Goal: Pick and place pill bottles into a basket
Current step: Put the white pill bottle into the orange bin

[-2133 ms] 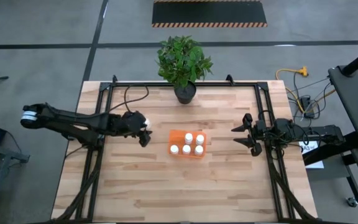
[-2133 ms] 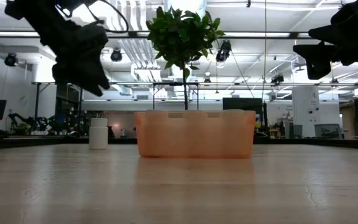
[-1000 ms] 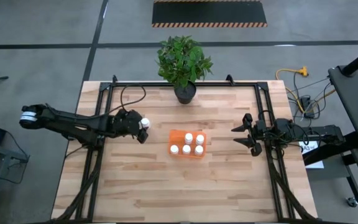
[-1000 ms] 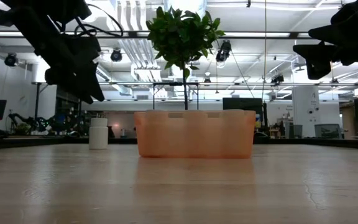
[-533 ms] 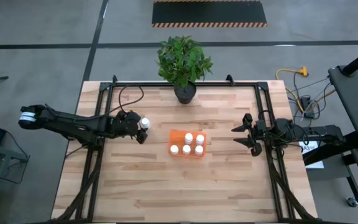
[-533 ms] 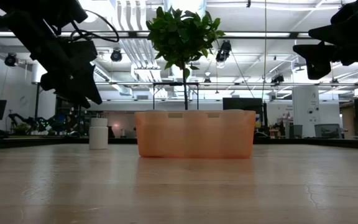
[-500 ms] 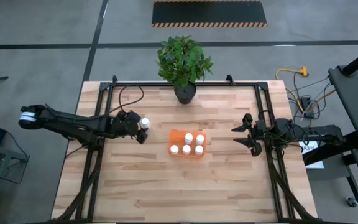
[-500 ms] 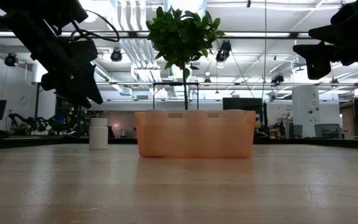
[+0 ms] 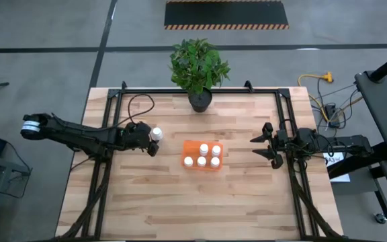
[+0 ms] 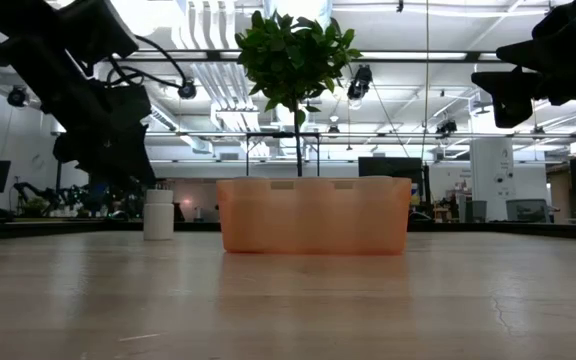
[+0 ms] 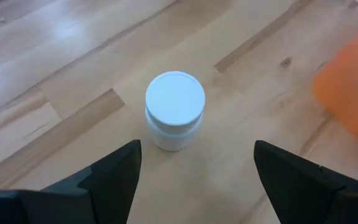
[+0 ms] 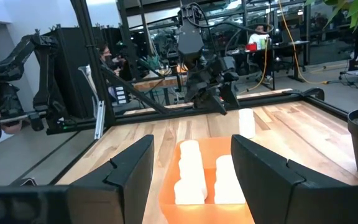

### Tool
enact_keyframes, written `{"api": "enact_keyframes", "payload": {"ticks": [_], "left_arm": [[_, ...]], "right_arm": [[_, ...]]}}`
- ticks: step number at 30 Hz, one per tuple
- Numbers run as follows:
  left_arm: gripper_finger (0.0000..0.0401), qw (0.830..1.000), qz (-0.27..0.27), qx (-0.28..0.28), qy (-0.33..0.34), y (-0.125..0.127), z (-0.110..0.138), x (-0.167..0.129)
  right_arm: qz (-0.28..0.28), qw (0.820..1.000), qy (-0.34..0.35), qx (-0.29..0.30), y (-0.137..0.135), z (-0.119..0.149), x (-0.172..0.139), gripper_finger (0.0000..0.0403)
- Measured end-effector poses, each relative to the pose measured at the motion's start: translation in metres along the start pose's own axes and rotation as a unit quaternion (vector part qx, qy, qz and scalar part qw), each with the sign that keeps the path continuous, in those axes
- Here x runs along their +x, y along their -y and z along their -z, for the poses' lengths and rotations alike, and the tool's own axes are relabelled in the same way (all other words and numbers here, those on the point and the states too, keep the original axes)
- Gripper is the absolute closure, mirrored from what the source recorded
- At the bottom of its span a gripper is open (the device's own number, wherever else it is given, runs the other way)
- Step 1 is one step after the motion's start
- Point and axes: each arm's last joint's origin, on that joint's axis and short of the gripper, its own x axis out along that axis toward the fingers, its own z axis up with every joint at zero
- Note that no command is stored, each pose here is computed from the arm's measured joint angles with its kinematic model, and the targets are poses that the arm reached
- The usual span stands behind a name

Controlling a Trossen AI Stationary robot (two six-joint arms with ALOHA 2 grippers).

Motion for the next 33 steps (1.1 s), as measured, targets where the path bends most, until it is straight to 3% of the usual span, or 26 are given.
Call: {"api": "enact_keyframes", "payload": {"ticks": [12,33], "left_arm": [[0.0109,0.999,-0.034,-0.010,0.027,-0.001,-0.004,0.008],[0.0109,0.997,-0.048,-0.045,0.029,0.000,-0.012,0.034]], "right_arm": [[0.000,1.000,0.000,-0.001,0.000,0.000,0.000,0.0199],[0.000,1.000,0.000,-0.001,0.000,0.000,0.000,0.0199]]}}
